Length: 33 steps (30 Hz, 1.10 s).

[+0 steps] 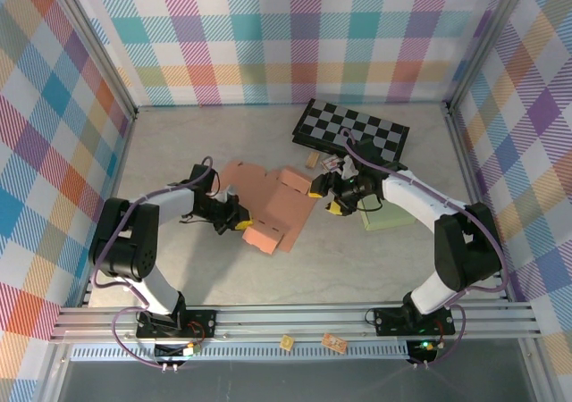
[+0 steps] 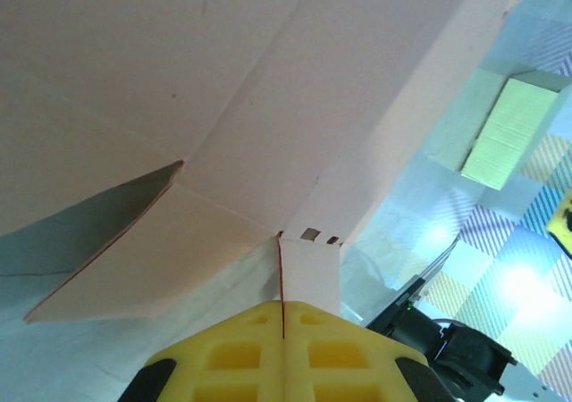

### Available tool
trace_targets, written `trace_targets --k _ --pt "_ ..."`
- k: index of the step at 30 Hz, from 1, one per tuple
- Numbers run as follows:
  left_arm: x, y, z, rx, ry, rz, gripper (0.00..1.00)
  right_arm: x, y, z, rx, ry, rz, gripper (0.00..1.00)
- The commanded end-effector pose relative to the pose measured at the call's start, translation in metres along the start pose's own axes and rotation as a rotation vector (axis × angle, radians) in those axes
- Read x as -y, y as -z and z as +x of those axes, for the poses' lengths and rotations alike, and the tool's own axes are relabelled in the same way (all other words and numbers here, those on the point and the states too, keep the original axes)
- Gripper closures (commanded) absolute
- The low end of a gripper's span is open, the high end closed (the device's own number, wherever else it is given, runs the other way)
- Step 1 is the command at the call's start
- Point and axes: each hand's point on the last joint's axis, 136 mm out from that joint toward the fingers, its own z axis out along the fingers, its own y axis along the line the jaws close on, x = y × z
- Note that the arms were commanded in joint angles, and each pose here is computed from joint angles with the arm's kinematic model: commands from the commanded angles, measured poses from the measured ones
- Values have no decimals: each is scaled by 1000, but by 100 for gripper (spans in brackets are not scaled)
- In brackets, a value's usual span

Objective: Fold the paper box

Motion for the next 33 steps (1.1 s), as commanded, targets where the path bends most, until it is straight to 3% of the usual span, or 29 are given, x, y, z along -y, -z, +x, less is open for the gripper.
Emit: trace_targets --k 1,8,12,22,33 --pt "19 6 1 12 -2 64 100 -2 6 2 12 8 -9 29" --pt "63 26 -18 117 60 207 100 -9 10 1 42 -84 -62 28" --pt "86 37 -28 159 103 288 100 -22 4 -5 54 -165 -185 22" --pt "105 48 -35 185 118 340 100 -35 -34 -45 42 -334 -343 19" --pt "105 47 -33 181 121 342 100 -41 -57 -77 57 -392 -409 37"
